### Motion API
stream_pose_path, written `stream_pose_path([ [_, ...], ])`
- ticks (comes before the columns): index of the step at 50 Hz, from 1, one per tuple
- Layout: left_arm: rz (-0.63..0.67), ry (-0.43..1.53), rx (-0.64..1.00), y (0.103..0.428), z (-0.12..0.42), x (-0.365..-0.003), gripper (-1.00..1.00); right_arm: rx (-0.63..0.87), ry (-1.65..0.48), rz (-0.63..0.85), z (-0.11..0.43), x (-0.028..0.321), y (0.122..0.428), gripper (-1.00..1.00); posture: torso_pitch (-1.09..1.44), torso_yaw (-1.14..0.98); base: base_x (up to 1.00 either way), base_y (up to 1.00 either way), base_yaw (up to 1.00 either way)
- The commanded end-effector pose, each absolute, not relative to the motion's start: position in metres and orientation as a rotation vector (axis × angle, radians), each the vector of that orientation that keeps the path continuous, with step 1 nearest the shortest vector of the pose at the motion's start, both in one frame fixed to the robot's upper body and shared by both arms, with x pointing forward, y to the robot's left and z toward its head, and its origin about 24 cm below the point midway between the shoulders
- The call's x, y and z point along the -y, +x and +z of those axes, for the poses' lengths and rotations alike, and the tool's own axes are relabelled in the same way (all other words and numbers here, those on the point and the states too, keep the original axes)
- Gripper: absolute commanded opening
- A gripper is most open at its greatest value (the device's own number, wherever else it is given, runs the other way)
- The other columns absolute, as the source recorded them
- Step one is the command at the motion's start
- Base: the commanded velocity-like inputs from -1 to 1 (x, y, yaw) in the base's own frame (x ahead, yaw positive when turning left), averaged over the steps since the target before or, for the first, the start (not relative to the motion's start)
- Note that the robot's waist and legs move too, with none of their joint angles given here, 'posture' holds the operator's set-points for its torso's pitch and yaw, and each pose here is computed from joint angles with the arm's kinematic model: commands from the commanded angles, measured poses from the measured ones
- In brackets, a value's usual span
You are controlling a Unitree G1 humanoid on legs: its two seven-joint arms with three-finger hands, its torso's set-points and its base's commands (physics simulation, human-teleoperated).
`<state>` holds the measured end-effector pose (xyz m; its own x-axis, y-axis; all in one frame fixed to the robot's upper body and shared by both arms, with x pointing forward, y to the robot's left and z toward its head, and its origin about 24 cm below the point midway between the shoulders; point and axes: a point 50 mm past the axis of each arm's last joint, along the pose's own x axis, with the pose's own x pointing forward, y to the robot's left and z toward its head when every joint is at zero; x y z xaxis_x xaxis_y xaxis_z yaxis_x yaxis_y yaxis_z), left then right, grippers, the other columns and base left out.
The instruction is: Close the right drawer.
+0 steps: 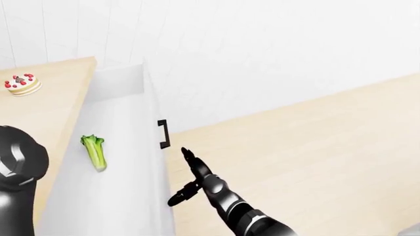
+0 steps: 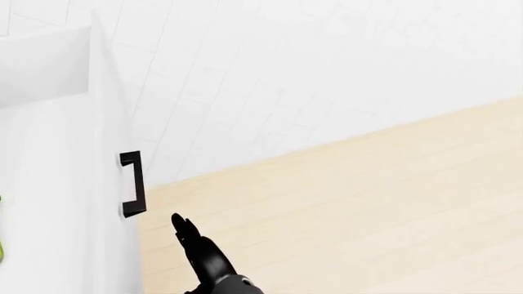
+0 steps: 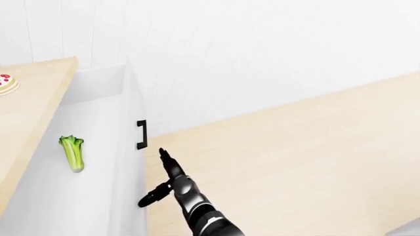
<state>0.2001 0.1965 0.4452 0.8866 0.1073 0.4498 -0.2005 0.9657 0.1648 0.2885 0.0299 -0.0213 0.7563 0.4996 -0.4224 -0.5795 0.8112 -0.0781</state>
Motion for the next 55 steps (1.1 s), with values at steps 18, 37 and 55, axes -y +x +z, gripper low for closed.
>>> stream_pose_path([
  [18, 0.176, 0.197, 0.486, 0.193, 0.451, -0.198, 1.00, -0.254, -0.143, 0.690, 0.011, -0.064, 0.290, 1.00, 0.00, 0.00, 0.00, 0.00, 0.00],
  [37, 0.177, 0.197, 0.486, 0.194, 0.452, -0.199, 1.00, -0.250, -0.147, 0.707, 0.013, -0.070, 0.287, 1.00, 0.00, 0.00, 0.00, 0.00, 0.00],
  [55, 0.177, 0.197, 0.488, 0.193, 0.453, -0.198, 1.00, -0.241, -0.151, 0.724, 0.016, -0.078, 0.284, 1.00, 0.00, 0.00, 0.00, 0.00, 0.00],
])
